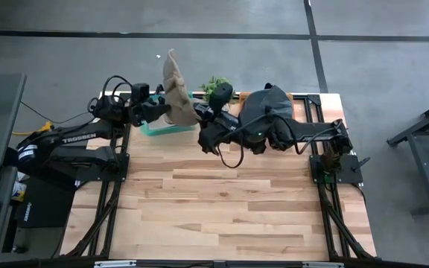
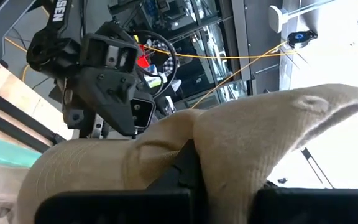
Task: Pick & Place hat
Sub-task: Put the brown cap into the blue bin
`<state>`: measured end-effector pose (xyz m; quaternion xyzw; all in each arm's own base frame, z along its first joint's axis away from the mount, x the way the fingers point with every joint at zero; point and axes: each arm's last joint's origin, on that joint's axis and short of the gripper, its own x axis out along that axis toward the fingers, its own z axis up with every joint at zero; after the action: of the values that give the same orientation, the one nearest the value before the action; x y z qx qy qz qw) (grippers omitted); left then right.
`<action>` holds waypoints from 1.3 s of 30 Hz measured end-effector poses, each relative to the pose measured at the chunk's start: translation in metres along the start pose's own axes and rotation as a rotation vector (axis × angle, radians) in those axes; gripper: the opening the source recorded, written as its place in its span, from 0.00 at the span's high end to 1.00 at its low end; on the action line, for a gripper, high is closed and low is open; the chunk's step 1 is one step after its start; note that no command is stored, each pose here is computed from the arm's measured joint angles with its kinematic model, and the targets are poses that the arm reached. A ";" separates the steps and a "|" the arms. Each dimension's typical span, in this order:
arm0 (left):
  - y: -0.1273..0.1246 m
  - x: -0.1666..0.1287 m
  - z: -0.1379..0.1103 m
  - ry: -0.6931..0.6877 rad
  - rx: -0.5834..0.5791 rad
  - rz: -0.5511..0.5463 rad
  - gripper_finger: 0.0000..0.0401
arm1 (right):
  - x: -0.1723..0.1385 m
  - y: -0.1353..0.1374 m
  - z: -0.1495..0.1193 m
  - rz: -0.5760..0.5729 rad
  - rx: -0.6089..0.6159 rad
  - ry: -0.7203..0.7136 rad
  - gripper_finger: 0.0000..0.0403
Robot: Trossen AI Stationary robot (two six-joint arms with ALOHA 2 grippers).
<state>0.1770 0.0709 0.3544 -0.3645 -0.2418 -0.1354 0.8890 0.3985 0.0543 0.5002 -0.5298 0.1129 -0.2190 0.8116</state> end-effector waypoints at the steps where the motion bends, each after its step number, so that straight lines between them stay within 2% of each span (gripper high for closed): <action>1: 0.000 0.001 0.000 -0.003 -0.034 0.002 0.34 | 0.001 0.000 -0.001 0.000 0.000 0.003 1.00; 4: -0.001 0.006 0.004 -0.013 -0.120 -0.005 0.34 | 0.003 -0.001 -0.004 -0.003 0.006 0.009 1.00; 10: -0.007 0.014 0.012 -0.022 -0.187 -0.031 0.34 | 0.008 -0.003 -0.010 0.000 0.026 0.014 1.00; 22: -0.011 0.017 0.017 -0.067 -0.190 -0.034 0.36 | 0.016 -0.008 -0.021 -0.013 0.034 0.041 1.00; 26: -0.011 0.017 0.017 -0.068 -0.190 -0.030 0.49 | 0.017 -0.009 -0.023 -0.016 0.033 0.049 1.00; 33: -0.013 0.017 0.018 -0.069 -0.138 -0.042 0.93 | 0.017 -0.007 -0.025 -0.007 0.020 0.074 1.00; 34: -0.013 0.017 0.018 -0.071 -0.133 -0.043 0.96 | 0.017 -0.007 -0.025 -0.007 0.019 0.078 1.00; 39: -0.013 0.017 0.018 -0.065 -0.119 -0.045 0.99 | 0.017 -0.006 -0.025 -0.001 0.013 0.090 1.00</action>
<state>0.1803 0.0735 0.3821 -0.4156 -0.2703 -0.1578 0.8540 0.4016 0.0236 0.4959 -0.5140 0.1474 -0.2436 0.8091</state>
